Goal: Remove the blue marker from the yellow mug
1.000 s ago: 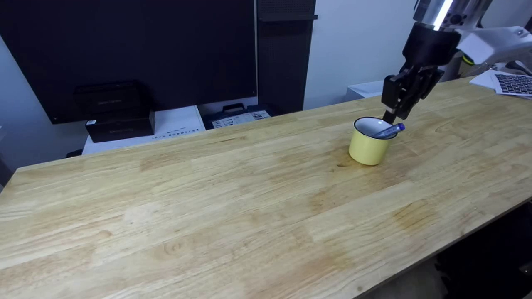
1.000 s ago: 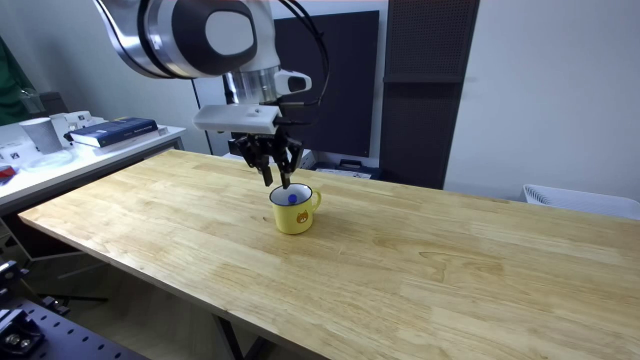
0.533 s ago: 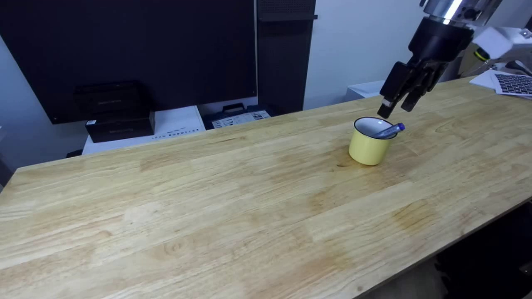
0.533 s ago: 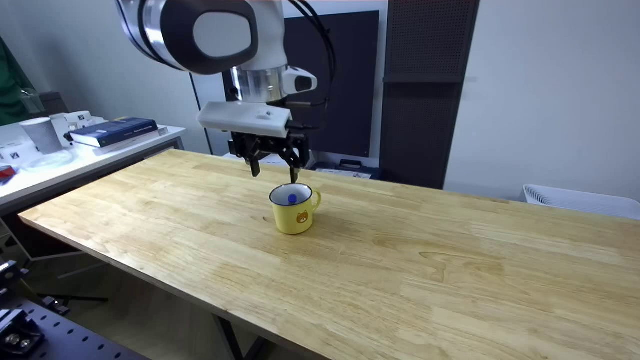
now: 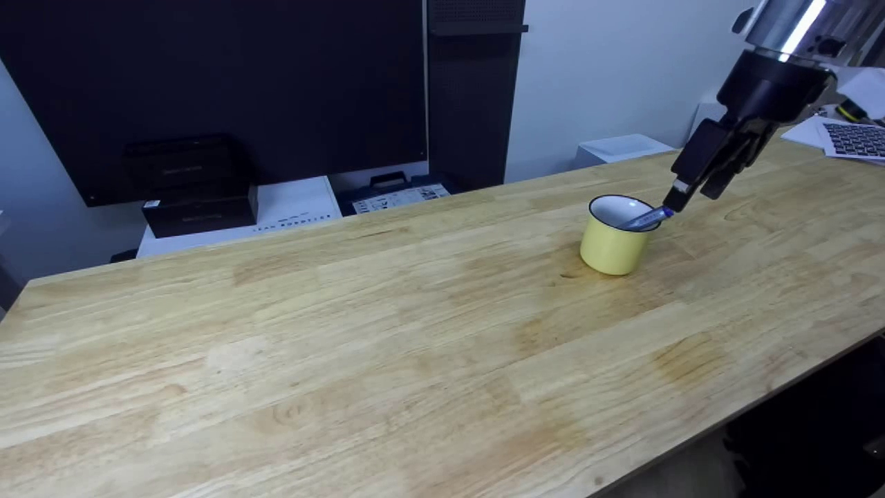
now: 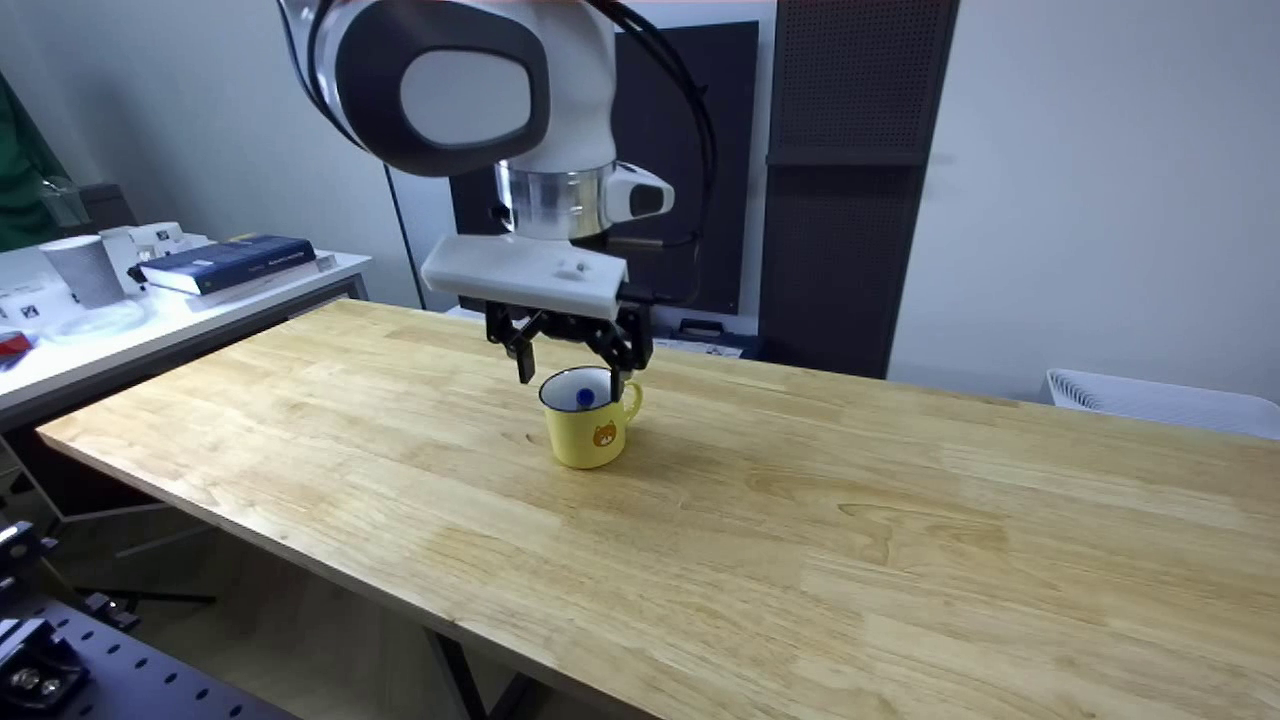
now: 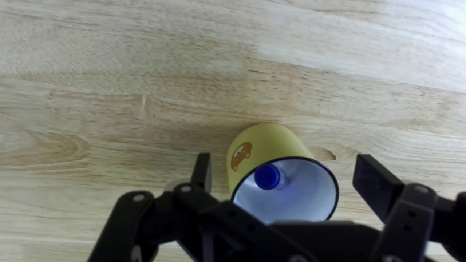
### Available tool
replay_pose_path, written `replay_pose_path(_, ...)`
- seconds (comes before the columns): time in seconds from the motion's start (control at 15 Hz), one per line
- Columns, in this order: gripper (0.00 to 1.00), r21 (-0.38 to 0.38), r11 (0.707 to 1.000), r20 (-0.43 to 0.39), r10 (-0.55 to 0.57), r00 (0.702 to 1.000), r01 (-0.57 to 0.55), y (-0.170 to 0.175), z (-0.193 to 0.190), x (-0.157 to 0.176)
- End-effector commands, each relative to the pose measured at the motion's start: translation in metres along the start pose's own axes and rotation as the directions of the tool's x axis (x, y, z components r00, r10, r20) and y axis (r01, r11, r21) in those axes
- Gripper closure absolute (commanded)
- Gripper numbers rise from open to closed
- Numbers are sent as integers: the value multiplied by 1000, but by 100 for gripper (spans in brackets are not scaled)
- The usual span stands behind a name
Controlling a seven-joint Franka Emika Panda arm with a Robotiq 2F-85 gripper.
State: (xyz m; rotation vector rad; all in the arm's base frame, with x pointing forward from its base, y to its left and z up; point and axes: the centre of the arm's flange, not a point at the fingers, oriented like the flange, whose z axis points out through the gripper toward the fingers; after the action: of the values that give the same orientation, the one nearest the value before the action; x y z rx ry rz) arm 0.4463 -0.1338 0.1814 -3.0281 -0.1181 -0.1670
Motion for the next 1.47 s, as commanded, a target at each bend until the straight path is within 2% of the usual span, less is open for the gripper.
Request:
replay_pose_path(0.0, 0, 9, 1000, 26, 13, 1000, -13, 14, 8, -7)
replay_pose_path(0.67, 0, -6, 1000, 64, -13, 998, 13, 25, 14, 7)
replay_pose_path(1.13, 0, -1, 998, 96, -61, 994, 61, 28, 18, 38)
replay_pose_path(1.4, 0, 4, 994, 117, -106, 987, 107, 17, 22, 65)
